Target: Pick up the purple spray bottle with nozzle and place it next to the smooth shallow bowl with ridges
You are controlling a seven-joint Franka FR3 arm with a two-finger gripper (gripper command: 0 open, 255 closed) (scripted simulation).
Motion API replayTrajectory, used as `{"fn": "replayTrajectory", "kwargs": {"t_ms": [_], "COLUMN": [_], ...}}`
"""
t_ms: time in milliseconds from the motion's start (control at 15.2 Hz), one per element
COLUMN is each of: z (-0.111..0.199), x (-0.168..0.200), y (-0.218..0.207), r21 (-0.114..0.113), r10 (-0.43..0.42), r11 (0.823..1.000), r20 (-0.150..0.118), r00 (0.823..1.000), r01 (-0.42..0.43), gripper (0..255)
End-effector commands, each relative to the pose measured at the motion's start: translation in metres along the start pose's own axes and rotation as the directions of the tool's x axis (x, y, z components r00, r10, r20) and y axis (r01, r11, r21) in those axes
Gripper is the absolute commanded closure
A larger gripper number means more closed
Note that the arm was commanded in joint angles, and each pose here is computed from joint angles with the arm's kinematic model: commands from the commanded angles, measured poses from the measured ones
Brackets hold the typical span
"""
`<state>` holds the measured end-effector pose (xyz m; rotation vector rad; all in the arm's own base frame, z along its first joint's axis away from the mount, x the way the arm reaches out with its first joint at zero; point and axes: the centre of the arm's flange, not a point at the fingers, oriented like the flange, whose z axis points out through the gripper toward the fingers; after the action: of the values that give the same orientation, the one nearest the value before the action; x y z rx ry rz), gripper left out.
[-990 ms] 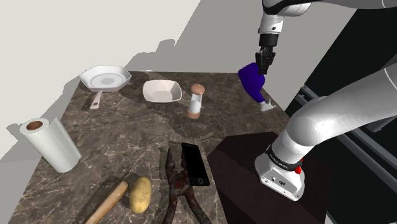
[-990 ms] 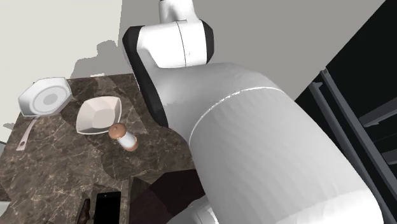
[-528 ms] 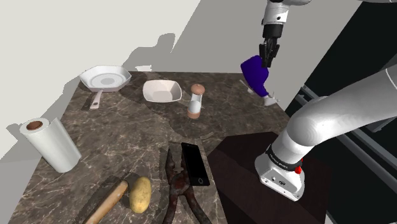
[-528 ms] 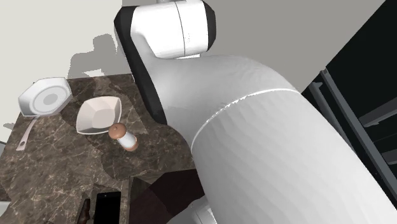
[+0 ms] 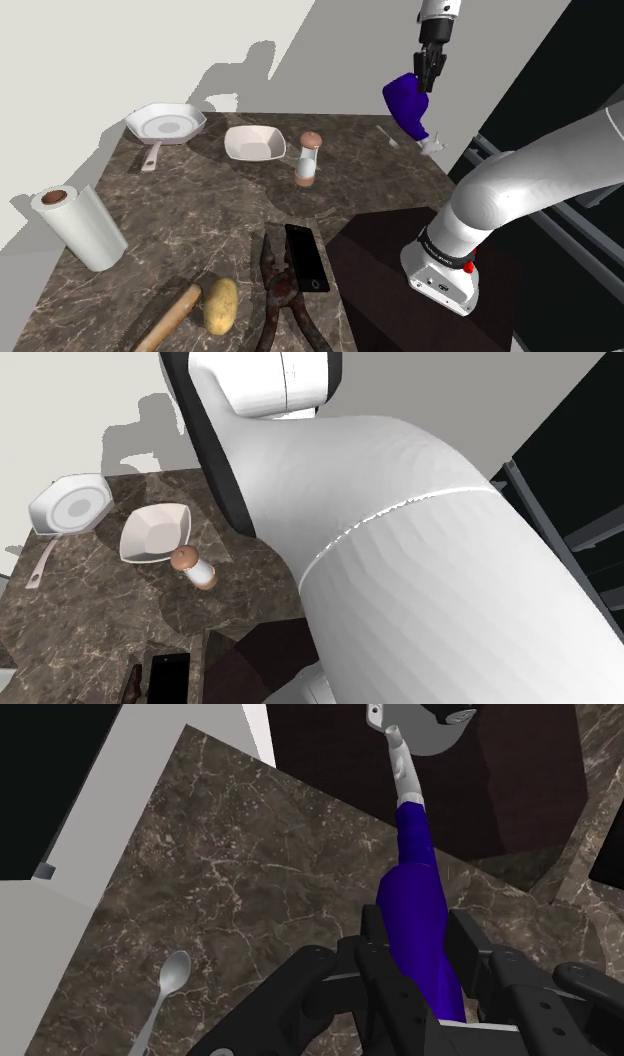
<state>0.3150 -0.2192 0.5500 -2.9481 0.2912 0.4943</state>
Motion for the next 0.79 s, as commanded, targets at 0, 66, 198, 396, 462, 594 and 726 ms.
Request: {"fn": "replayTrajectory", "kwargs": {"t_ms": [0, 66, 198, 396, 462, 594, 726], "z": [-0.01, -0.015, -0.025, -0.04, -0.045, -0.055, -0.055], "x": [-0.003, -0.005, -0.008, -0.014, -0.015, -0.019, -0.013], "y": [0.0, -0.001, -0.002, -0.004, -0.004, -0.005, -0.016], "r21": [0.0, 0.0, 0.0, 0.0, 0.0, 0.0, 0.0], "r10": [0.0, 0.0, 0.0, 0.0, 0.0, 0.0, 0.0], "r11": [1.0, 1.0, 1.0, 1.0, 1.0, 1.0, 1.0], "r20": [0.0, 0.0, 0.0, 0.0, 0.0, 0.0, 0.0], "r00": [1.0, 1.0, 1.0, 1.0, 1.0, 1.0, 1.0], "r01": [0.0, 0.0, 0.0, 0.0, 0.0, 0.0, 0.0], "gripper": [255, 255, 255, 255, 255, 255, 255]}}
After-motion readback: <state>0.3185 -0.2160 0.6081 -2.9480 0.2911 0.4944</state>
